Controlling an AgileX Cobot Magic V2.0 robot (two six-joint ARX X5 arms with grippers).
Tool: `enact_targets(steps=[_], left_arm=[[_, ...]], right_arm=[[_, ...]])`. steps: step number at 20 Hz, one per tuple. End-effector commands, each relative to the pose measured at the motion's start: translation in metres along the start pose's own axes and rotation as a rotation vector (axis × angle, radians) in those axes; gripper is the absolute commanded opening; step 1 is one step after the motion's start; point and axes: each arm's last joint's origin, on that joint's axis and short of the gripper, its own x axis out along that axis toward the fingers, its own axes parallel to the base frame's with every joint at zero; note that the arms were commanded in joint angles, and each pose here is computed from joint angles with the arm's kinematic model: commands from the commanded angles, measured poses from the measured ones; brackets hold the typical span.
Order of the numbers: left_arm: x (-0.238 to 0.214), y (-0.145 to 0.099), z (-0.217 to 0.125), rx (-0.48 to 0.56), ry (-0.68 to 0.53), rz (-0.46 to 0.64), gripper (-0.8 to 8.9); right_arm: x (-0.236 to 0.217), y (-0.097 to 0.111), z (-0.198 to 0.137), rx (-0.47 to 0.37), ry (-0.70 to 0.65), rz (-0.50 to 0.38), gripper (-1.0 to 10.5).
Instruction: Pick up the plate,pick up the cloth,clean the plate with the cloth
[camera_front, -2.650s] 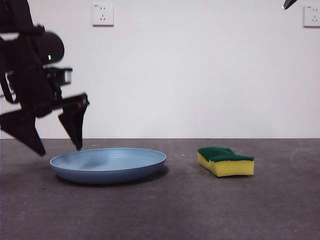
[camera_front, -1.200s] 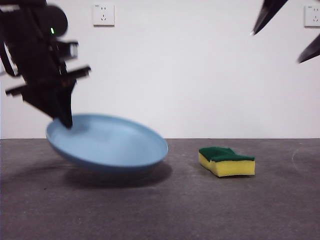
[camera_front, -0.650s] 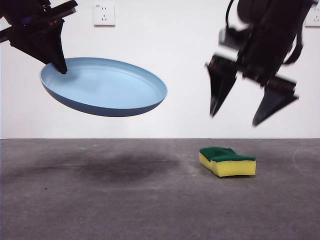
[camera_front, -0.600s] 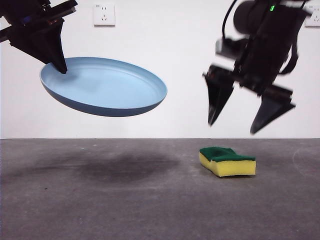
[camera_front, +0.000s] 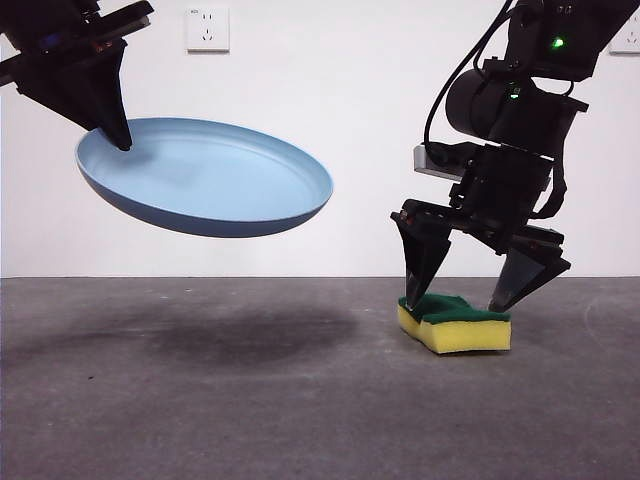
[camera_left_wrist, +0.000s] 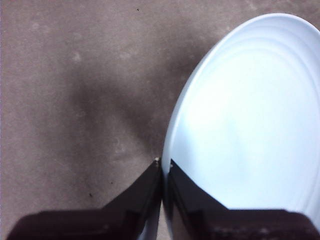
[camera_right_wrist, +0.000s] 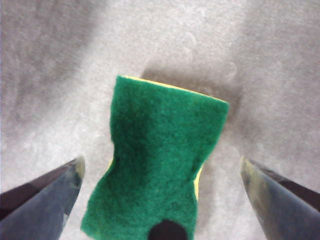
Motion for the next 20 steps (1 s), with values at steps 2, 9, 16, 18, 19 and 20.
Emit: enact_targets(steps=[2, 9, 16, 18, 19, 20], left_arm=[[0.002, -0.001, -0.002, 0.012, 0.008, -0.004, -0.08], [0.002, -0.001, -0.003, 0.010, 0.019, -0.004, -0.08], [0.002, -0.002, -0.006, 0.008, 0.044, -0.007, -0.08], [0.002, -0.002, -0.005, 0.008, 0.042, -0.006, -0.08], [0.003, -0.002, -0.005, 0.009, 0.041, -0.006, -0.08], [0.003, -0.001, -0.005, 0.007, 0.039, -0.003, -0.08]], right_arm=[[0.012, 0.000, -0.002, -0.008, 0.030, 0.006, 5.0], [0.015, 0.000, -0.005, -0.003, 0.057, 0.006, 2.8], [0.026, 0.003, -0.009, -0.005, 0.103, 0.009, -0.2], [0.021, 0.005, -0.009, 0.003, 0.098, 0.011, -0.2], [0.017, 0.008, -0.008, 0.004, 0.091, 0.017, -0.2], [0.009, 0.012, -0.006, 0.009, 0.074, 0.021, -0.2]])
